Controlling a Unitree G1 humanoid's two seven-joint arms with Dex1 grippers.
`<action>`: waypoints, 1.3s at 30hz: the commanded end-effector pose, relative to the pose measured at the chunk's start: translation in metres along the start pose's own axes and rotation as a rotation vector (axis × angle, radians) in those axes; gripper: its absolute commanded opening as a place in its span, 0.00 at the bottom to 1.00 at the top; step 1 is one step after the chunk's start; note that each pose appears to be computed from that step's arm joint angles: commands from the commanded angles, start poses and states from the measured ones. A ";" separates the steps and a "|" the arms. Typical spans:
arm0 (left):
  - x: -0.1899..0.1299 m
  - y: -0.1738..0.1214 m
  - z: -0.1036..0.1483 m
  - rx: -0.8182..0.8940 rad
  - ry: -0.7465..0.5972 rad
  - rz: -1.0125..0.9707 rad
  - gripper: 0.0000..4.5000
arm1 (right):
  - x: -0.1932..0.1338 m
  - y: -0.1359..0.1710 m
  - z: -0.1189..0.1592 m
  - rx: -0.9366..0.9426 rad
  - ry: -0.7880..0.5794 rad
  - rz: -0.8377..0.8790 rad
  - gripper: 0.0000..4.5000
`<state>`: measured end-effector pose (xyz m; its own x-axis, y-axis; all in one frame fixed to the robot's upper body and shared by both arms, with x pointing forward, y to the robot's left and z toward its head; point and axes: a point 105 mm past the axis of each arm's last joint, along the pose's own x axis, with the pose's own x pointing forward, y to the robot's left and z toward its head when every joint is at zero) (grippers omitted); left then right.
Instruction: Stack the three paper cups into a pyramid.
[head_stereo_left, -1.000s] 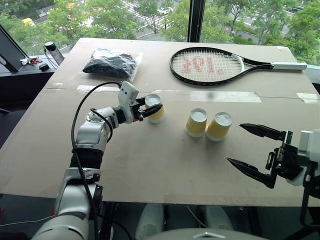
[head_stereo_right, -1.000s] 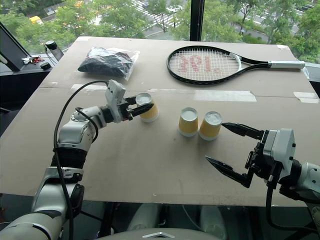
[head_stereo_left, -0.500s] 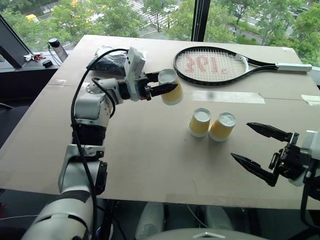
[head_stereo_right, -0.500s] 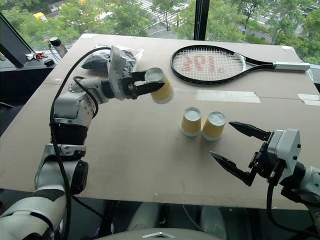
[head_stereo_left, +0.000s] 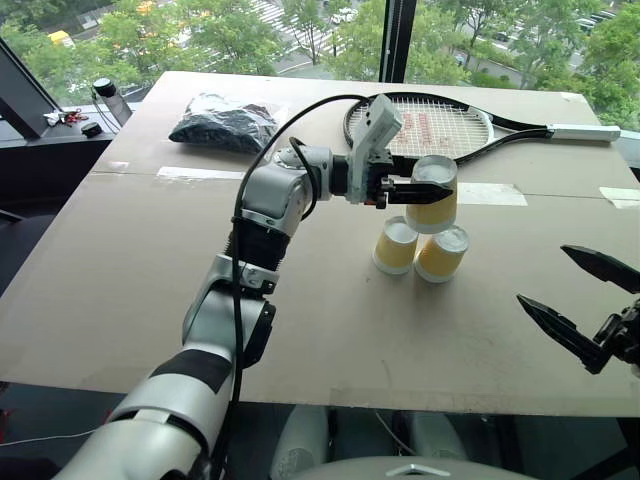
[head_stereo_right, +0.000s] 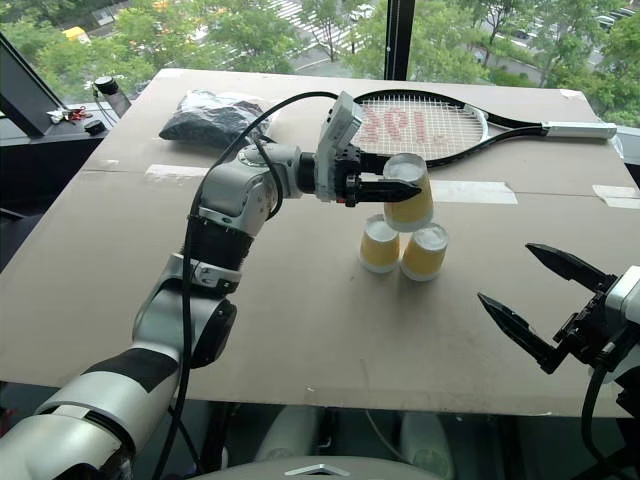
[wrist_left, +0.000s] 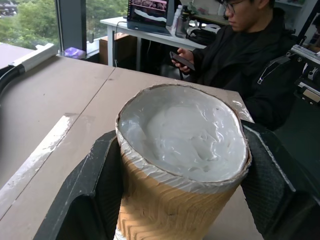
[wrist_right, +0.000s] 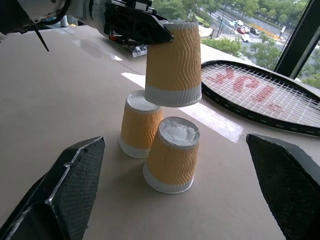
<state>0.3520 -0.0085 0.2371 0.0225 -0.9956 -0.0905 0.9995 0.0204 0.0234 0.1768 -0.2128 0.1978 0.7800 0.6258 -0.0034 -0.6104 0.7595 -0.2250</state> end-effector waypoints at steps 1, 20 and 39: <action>0.010 -0.007 0.012 0.052 0.028 -0.048 0.59 | -0.010 -0.001 0.007 -0.032 -0.017 -0.021 1.00; 0.024 -0.009 0.003 0.066 0.104 -0.070 1.00 | -0.024 -0.004 -0.004 -0.018 0.017 -0.006 1.00; -0.099 -0.038 0.029 0.111 -0.156 0.313 1.00 | 0.003 -0.049 -0.014 -0.073 0.019 -0.012 1.00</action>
<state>0.3283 0.0785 0.2647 0.3195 -0.9463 0.0488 0.9432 0.3226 0.0796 0.2079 -0.2470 0.1940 0.7767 0.6294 -0.0241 -0.6100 0.7421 -0.2777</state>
